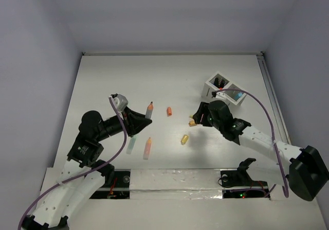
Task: Sort the stationery into containers
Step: Pick up the pen cap from the center of the board.
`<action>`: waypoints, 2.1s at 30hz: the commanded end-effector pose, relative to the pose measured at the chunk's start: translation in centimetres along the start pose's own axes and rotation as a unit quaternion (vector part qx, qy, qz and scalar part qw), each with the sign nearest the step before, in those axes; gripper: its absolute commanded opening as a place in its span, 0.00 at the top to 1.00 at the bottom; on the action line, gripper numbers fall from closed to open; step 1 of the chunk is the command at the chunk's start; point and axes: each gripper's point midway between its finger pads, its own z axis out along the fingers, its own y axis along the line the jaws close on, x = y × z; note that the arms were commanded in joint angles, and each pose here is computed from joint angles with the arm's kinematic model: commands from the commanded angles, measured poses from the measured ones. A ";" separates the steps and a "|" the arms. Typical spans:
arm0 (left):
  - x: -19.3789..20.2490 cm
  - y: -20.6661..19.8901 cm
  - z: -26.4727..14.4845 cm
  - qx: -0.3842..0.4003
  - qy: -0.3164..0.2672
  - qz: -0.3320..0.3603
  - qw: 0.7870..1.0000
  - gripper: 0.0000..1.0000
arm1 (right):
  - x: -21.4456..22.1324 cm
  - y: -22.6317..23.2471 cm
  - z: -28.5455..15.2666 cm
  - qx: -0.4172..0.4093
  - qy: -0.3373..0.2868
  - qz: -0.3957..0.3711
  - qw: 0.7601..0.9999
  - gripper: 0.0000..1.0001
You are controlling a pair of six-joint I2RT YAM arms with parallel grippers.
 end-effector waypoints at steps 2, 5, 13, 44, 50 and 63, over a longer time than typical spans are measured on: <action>-0.6 -0.9 0.1 0.030 -0.015 0.030 0.999 1.00 | 0.3 -1.1 0.7 0.016 0.018 0.002 1.000 0.39; -0.1 -0.6 0.4 0.029 -0.005 0.021 0.999 1.00 | 0.7 -1.4 1.1 0.021 0.028 0.004 0.999 0.38; 0.6 0.2 1.0 0.021 0.011 0.007 1.000 1.00 | 1.8 -0.6 2.0 0.005 0.060 -0.003 0.998 0.33; 0.6 0.6 1.0 0.009 0.009 0.006 1.000 1.00 | 3.1 0.4 8.1 0.007 0.096 -0.038 0.995 0.36; 0.4 0.5 0.9 0.008 0.004 0.010 1.000 1.00 | 4.1 0.9 8.8 -0.003 0.132 -0.064 0.989 0.34; 0.3 0.4 0.8 0.008 0.001 0.012 1.000 1.00 | 3.2 0.0 7.6 0.016 0.136 -0.110 0.985 0.34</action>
